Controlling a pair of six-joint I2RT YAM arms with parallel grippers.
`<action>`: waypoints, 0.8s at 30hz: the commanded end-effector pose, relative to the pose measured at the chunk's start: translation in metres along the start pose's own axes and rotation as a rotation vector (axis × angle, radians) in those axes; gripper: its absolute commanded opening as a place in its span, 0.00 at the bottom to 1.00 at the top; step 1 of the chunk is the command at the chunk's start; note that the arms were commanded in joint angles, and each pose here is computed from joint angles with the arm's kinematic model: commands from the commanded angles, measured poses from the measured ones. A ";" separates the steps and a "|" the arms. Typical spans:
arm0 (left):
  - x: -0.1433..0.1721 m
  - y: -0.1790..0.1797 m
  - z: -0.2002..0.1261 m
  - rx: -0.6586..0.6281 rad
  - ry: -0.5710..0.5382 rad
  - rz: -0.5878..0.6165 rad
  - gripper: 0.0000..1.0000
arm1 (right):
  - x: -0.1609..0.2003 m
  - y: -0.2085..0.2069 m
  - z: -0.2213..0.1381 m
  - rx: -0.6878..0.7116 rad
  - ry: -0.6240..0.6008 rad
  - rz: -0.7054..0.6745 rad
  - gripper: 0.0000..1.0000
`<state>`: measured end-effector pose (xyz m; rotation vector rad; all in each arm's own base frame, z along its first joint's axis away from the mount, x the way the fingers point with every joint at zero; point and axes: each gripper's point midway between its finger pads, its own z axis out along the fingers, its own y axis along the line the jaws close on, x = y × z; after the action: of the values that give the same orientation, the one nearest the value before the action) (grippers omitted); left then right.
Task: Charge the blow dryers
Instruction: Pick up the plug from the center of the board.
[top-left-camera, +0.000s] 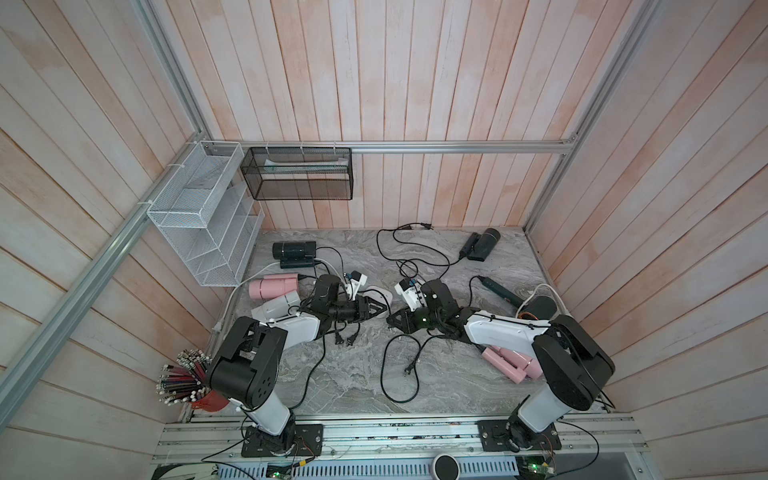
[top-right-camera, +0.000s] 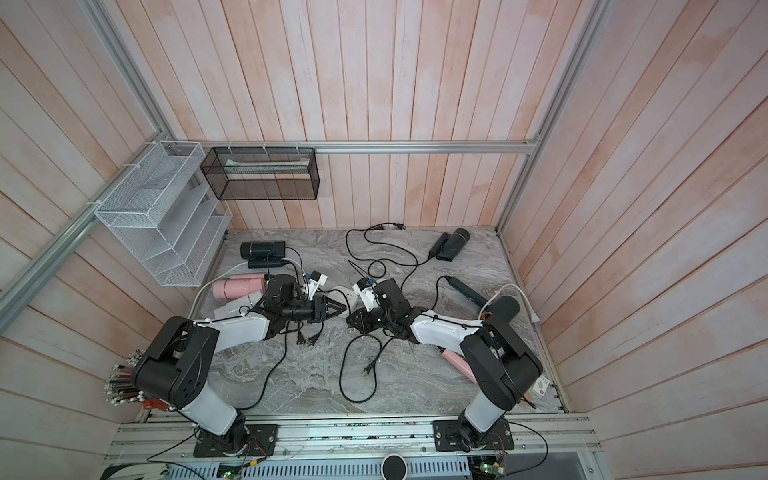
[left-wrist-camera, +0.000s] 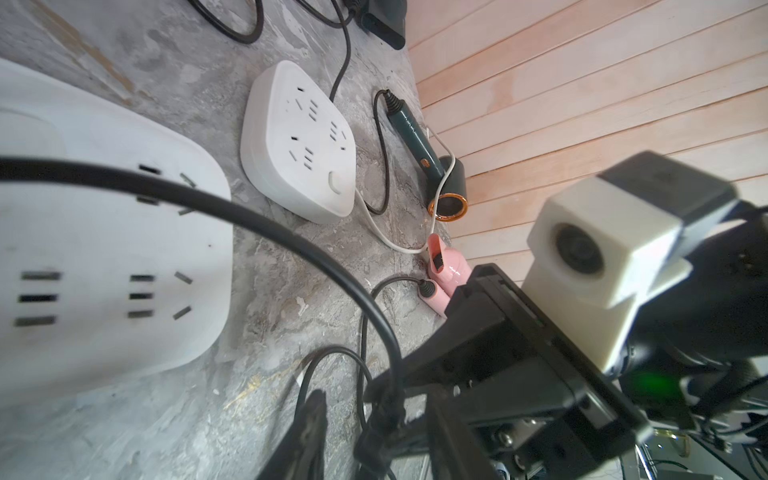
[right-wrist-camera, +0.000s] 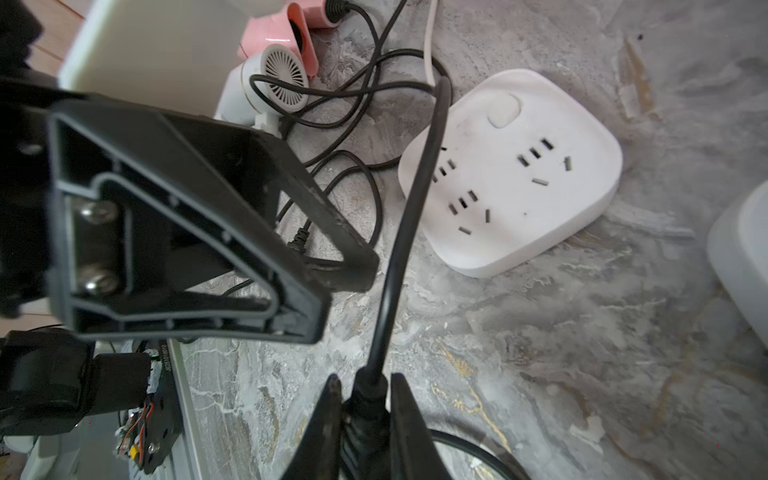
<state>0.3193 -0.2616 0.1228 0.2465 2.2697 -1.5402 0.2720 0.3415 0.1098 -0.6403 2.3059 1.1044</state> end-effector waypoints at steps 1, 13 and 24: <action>0.000 -0.019 0.004 0.097 0.018 0.066 0.42 | 0.011 0.011 -0.004 -0.057 0.037 -0.028 0.18; 0.004 -0.017 0.015 0.139 0.021 0.019 0.30 | 0.015 0.014 -0.007 -0.073 0.036 -0.034 0.18; 0.005 -0.014 0.018 0.129 0.008 -0.021 0.14 | 0.016 0.010 -0.008 -0.051 0.023 -0.020 0.26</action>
<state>0.3146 -0.2842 0.1291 0.2830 2.1931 -1.7018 0.2541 0.3378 0.1032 -0.6953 2.3178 1.1549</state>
